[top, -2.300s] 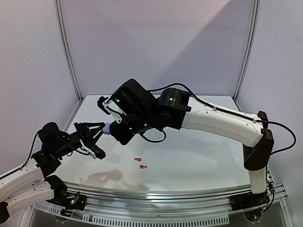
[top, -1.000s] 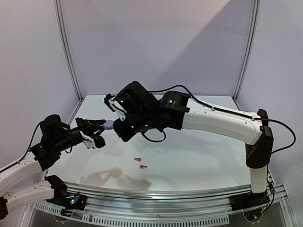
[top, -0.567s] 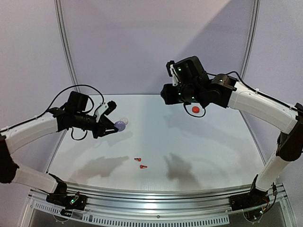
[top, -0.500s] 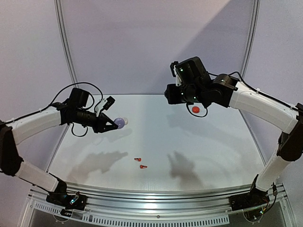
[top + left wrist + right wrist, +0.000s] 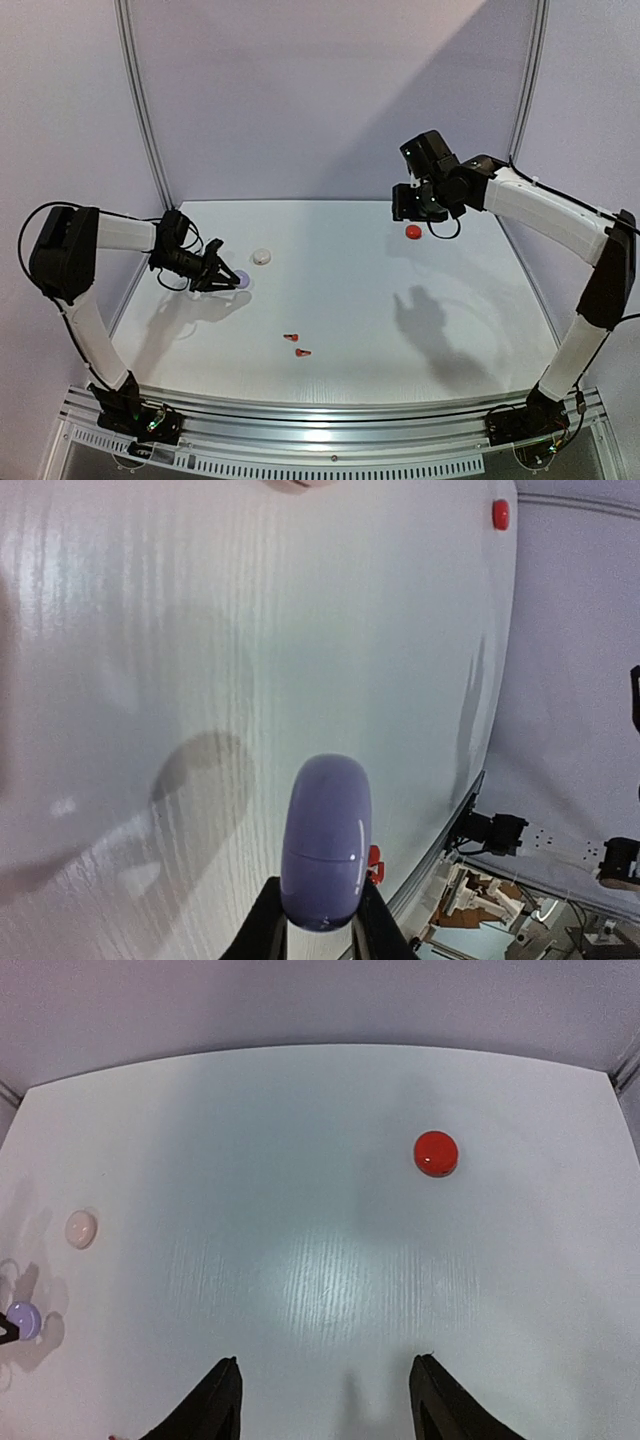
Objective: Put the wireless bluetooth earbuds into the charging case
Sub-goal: Place the charging case with the earbuds at the corner of the board, then pick up the charging case from the corner of the board.
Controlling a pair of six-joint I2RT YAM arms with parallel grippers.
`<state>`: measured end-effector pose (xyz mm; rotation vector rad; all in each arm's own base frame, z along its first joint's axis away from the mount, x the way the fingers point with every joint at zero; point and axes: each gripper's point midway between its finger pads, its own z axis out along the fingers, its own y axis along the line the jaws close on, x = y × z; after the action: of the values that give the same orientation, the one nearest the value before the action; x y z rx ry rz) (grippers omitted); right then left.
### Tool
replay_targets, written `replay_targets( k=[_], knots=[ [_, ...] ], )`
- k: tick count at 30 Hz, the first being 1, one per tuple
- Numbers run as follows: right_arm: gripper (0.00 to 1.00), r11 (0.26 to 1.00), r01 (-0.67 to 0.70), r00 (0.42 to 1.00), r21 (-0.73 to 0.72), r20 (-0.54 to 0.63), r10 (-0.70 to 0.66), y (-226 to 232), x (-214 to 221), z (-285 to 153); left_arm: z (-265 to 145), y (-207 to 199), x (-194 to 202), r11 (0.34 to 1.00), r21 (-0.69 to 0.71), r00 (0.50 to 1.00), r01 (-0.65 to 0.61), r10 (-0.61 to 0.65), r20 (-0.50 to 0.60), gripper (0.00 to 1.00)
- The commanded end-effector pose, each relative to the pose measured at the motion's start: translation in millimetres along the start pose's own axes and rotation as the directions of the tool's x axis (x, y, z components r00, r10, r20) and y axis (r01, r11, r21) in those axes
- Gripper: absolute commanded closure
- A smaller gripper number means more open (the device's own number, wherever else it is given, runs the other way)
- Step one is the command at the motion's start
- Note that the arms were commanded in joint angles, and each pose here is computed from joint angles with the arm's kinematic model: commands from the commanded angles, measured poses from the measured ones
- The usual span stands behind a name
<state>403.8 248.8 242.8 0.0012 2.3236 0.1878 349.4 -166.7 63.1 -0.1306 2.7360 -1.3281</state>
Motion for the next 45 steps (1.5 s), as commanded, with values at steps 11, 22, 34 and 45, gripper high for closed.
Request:
replay_targets(
  k=[11, 22, 34, 45],
  knots=[
    [0.34, 0.992, 0.071, 0.977, 0.102, -0.21, -0.048, -28.0, 18.4, 85.0, 28.0, 55.9, 1.4, 0.959, -0.032, 0.959, 0.283, -0.283, -0.013, 0.55],
    [0.01, 0.99, 0.027, 0.972, 0.136, -0.234, 0.005, -74.2, 4.7, 133.0, -3.1, 74.8, 11.3, 0.901, -0.287, 0.945, 0.325, -0.319, 0.068, 0.01],
    [0.01, 0.979, 0.064, 0.962, 0.194, -0.273, -0.008, -126.9, 10.2, 244.8, -50.1, 29.6, -22.3, 0.93, -0.333, 0.98, 0.153, -0.099, 0.173, 0.01],
    [0.03, 0.995, 0.055, 0.96, 0.082, -0.278, -0.03, -119.6, 21.7, 286.0, -51.6, 25.3, -31.8, 0.936, -0.322, 0.978, 0.14, -0.08, 0.193, 0.01]
  ],
)
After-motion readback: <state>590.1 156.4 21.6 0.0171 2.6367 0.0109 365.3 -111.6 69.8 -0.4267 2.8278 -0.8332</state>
